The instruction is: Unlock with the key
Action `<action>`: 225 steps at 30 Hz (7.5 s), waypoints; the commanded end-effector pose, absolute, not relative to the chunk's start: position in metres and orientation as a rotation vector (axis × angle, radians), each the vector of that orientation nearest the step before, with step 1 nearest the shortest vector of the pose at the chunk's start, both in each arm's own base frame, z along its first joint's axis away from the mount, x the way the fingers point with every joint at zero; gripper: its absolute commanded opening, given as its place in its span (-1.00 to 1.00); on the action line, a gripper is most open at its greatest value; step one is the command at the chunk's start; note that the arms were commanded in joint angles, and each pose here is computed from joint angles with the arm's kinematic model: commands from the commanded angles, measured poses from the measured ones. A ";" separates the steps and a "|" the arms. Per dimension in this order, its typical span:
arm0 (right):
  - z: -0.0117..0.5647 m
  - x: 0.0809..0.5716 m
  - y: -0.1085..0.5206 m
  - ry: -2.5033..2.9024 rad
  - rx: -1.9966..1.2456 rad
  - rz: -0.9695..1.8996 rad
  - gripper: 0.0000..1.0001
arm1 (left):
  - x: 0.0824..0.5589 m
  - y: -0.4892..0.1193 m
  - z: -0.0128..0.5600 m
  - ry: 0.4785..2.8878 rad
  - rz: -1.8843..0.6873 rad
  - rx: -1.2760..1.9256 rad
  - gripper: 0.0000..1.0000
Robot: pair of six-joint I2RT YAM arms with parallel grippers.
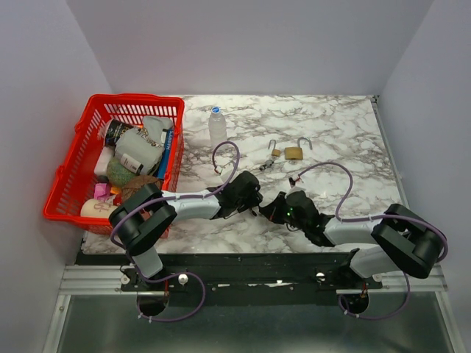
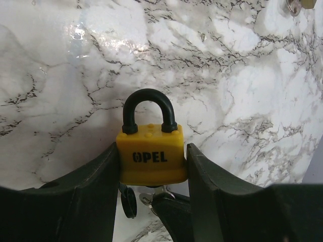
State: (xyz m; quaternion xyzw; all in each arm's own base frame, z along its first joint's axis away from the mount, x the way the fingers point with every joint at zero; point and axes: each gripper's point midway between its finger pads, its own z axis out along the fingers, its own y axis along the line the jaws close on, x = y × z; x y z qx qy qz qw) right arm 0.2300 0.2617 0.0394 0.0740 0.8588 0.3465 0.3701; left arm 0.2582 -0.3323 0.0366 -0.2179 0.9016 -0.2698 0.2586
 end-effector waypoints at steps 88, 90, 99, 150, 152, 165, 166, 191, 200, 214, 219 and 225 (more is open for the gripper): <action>0.210 0.234 0.212 1.645 -0.084 1.036 0.10 | 0.205 -0.336 0.159 2.136 -1.146 0.201 -1.00; 0.206 0.223 0.211 1.675 -0.154 1.019 0.31 | 0.207 -0.334 0.163 2.122 -1.141 0.237 -1.00; 0.258 0.211 0.229 1.707 -0.393 1.044 0.62 | 0.169 -0.317 0.179 1.939 -1.218 0.599 -1.00; 0.236 0.113 0.294 1.549 -1.193 1.547 -0.51 | 0.102 -0.300 0.235 1.737 -1.529 0.808 -1.00; 0.231 0.118 0.295 1.607 -1.162 1.538 -0.81 | 0.123 -0.295 0.221 1.817 -1.372 0.748 -1.00; 0.145 0.220 0.295 2.155 -0.583 1.097 -0.94 | 0.197 -0.278 0.150 2.140 -0.700 0.458 -1.00; 0.138 0.224 0.292 2.174 -0.555 1.068 -0.88 | 0.198 -0.278 0.141 2.174 -0.690 0.427 -1.00; 0.126 0.248 0.164 2.039 0.013 0.531 0.61 | 0.284 -0.296 0.033 2.541 -0.255 0.206 -1.00; 0.161 0.231 0.138 1.938 0.062 0.522 0.64 | 0.342 -0.278 0.020 2.553 -0.028 0.104 -1.00; 0.176 0.217 0.110 1.866 0.117 0.476 0.67 | 0.431 -0.274 0.017 2.543 0.084 0.003 -1.00; 0.173 0.214 0.107 1.872 0.122 0.473 0.68 | 0.458 -0.279 0.023 2.528 0.053 -0.003 -1.00; 0.168 0.213 0.109 1.883 0.121 0.481 0.68 | 0.472 -0.281 0.016 2.527 0.051 -0.010 -0.58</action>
